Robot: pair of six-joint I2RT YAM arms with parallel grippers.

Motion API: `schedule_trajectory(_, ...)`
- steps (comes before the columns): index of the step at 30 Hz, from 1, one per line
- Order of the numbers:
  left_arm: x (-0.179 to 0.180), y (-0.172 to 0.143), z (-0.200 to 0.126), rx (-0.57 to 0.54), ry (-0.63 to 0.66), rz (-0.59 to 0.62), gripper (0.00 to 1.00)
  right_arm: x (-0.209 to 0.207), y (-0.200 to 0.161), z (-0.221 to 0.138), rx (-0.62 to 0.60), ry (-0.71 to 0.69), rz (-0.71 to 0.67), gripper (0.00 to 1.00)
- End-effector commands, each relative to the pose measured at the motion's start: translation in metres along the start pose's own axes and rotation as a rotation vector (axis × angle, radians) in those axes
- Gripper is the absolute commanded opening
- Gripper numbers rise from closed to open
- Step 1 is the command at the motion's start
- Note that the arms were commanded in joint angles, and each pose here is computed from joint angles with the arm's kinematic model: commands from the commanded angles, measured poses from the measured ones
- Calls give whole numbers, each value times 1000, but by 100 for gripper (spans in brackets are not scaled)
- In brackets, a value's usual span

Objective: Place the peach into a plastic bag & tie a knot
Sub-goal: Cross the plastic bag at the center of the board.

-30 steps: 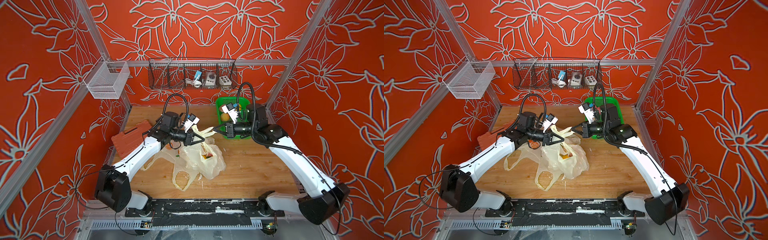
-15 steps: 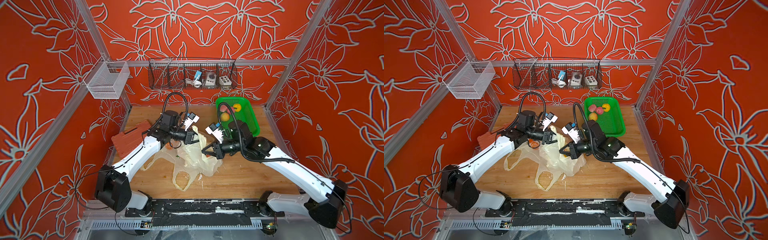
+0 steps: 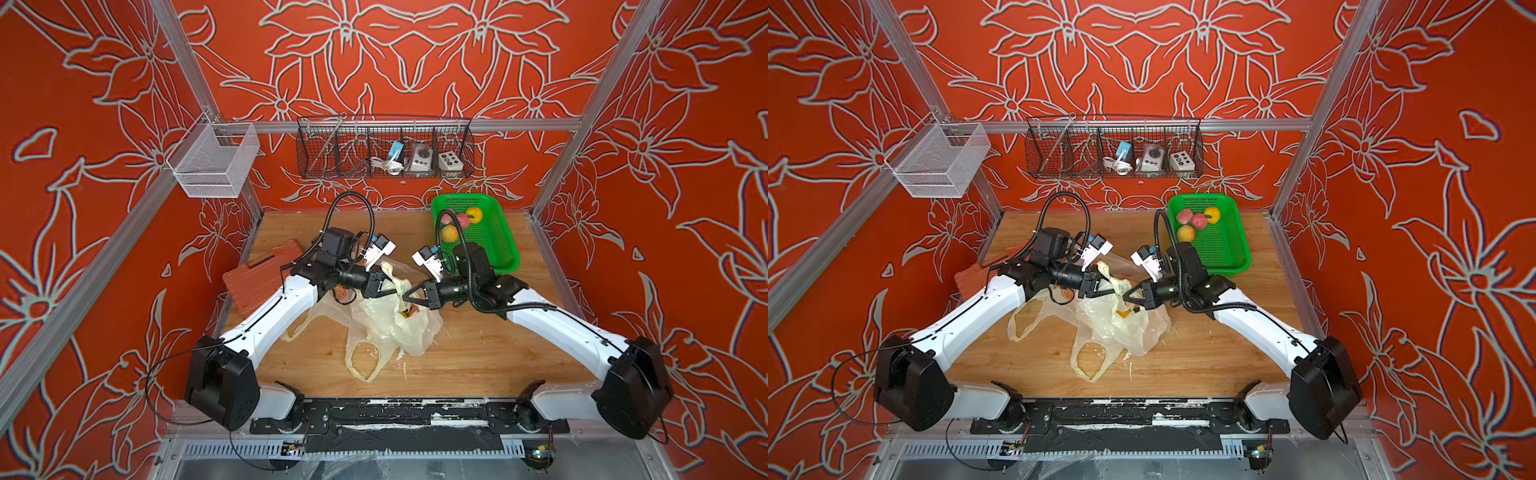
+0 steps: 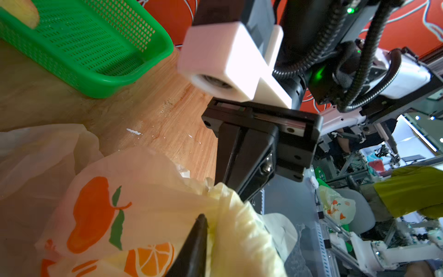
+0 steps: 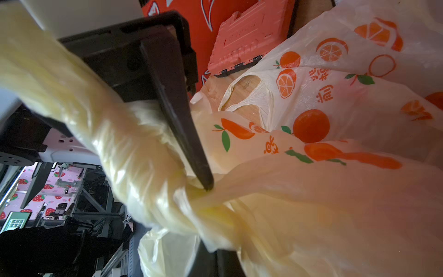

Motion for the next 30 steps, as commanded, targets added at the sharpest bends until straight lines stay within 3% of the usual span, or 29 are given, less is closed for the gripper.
schedule_trajectory(1, -12, 1, -4, 24, -41, 37, 37, 0, 0, 1, 4, 21, 15, 0)
schedule_trajectory(6, -12, -10, -6, 60, -25, 37, 49, -3, 0, 0, 0, 13, 30, 0)
schedule_trajectory(14, -11, -9, -10, 78, -8, 25, 47, 3, 5, -5, -14, 34, 53, 0)
schedule_trajectory(17, -12, -9, -10, 81, -14, 26, 39, 7, 7, -8, -18, 43, 58, 0)
schedule_trajectory(20, -14, -6, -10, 82, -27, 27, 19, 12, 10, -13, -23, 47, 61, 0)
schedule_trajectory(24, -10, 0, -9, 66, -17, 26, 4, 32, 15, -21, -36, 106, 89, 0)
schedule_trajectory(30, -11, 12, -11, 27, -25, 27, 0, 48, 9, -9, -33, 168, 148, 0)
Point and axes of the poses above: each gripper's point midway between its finger pads, its own z axis out along the fingers, its own x axis along the line the jaws close on, y = z × x, the point moved 1 cm from there along -z, back along the fingers, and after that the axes turned 8 degrees about -z, right-handed, at the moved point
